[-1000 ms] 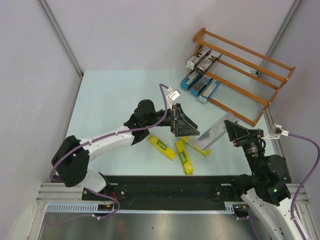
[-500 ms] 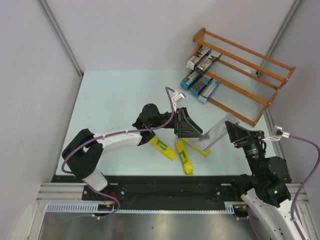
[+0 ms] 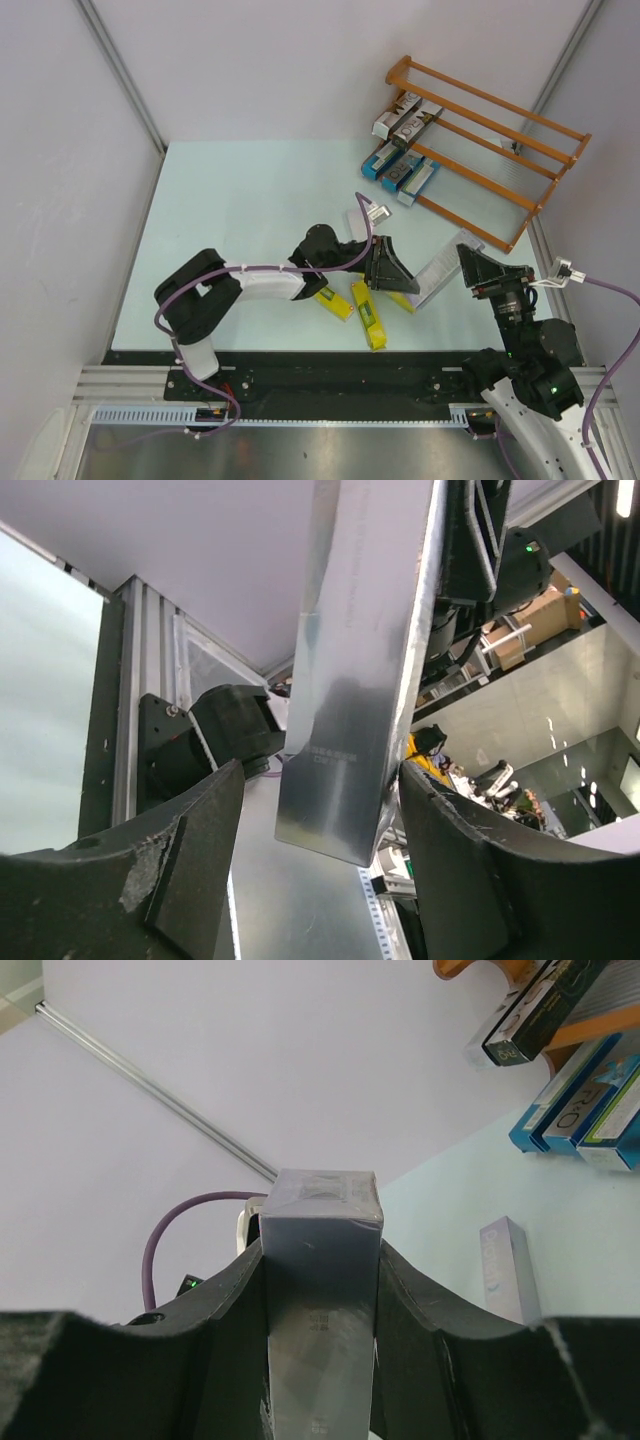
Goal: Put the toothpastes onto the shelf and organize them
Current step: Pick up the toothpaste from the center of the board.
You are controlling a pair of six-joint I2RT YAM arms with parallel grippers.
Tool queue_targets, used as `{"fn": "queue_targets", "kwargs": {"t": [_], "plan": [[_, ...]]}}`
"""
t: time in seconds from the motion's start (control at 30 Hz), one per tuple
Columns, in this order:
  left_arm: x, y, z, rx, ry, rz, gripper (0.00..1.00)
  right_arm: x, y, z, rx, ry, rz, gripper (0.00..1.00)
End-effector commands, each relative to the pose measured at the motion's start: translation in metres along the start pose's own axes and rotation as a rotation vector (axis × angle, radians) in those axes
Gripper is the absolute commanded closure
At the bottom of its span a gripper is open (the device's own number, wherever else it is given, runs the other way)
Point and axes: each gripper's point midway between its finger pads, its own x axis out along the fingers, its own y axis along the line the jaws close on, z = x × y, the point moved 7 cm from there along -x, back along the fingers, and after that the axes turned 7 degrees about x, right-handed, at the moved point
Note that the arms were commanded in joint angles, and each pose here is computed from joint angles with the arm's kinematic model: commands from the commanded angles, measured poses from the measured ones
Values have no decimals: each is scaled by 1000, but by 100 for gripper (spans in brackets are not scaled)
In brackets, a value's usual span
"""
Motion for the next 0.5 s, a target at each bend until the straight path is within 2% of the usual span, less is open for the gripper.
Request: {"fn": "queue_targets", "kwargs": {"t": [0.0, 0.27, 0.47], "plan": [[2, -15, 6, 31, -42, -93, 32, -1, 16, 15, 42, -81, 63, 76], [-3, -24, -6, 33, -71, -252, 35, -1, 15, 16, 36, -87, 55, 76], [-4, -18, -13, 34, -77, -243, 34, -1, 19, 16, 29, -81, 79, 78]]}}
